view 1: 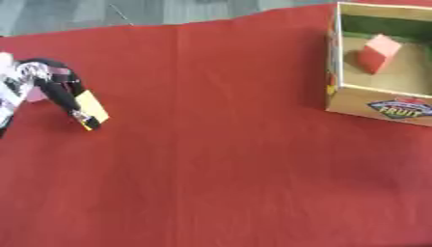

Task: Pick up the objects with one hand, pass them to the other hand, and then place them into the box on the other side of the table.

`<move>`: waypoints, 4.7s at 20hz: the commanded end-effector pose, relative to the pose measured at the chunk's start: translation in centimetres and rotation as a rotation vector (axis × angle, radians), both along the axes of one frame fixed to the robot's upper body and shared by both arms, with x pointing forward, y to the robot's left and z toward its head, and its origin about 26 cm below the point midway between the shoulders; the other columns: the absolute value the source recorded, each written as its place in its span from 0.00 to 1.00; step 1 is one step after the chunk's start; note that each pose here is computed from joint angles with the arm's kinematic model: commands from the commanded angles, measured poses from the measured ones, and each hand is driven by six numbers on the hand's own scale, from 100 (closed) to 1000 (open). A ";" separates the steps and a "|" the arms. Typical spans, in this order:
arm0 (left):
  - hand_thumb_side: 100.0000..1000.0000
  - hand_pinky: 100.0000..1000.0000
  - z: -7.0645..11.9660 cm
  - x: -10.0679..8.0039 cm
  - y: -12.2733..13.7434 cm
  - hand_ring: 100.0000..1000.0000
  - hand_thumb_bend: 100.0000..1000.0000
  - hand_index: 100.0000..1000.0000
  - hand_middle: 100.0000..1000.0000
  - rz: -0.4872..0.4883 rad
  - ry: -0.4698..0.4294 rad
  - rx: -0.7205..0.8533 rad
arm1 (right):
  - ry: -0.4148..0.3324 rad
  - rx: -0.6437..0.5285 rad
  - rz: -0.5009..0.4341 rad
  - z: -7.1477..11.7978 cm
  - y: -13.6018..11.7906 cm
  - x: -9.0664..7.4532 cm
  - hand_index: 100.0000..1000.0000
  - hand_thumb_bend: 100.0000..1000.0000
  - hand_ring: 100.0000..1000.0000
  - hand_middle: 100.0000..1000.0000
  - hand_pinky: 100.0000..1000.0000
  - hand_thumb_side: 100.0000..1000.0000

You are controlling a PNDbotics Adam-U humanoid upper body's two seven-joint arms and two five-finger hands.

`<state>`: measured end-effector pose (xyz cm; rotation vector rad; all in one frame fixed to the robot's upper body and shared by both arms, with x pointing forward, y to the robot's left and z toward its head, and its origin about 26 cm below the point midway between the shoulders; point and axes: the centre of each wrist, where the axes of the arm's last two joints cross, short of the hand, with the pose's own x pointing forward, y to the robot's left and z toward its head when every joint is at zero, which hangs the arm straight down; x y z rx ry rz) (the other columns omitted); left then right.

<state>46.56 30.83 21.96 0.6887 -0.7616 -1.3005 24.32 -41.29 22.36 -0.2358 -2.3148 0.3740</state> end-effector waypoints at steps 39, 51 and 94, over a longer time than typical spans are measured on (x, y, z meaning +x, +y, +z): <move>0.01 0.71 10.1 -7.2 -2.2 0.67 0.16 0.44 0.52 -0.118 -0.395 -0.131 | -0.006 -0.045 -0.004 0.0 0.0 -0.4 0.95 0.00 1.00 0.84 0.95 0.47; 0.00 0.62 8.5 -12.4 -5.4 0.60 0.12 0.43 0.46 -0.236 -0.698 -0.162 | -0.039 -0.048 0.029 -0.2 0.2 -0.4 0.94 0.00 1.00 0.84 0.94 0.46; 0.11 0.62 -1.5 -9.4 -13.4 0.56 0.00 0.43 0.38 -0.637 -0.987 -0.717 | -0.205 -0.985 0.493 6.3 12.3 5.3 0.97 0.00 1.00 0.90 0.94 0.07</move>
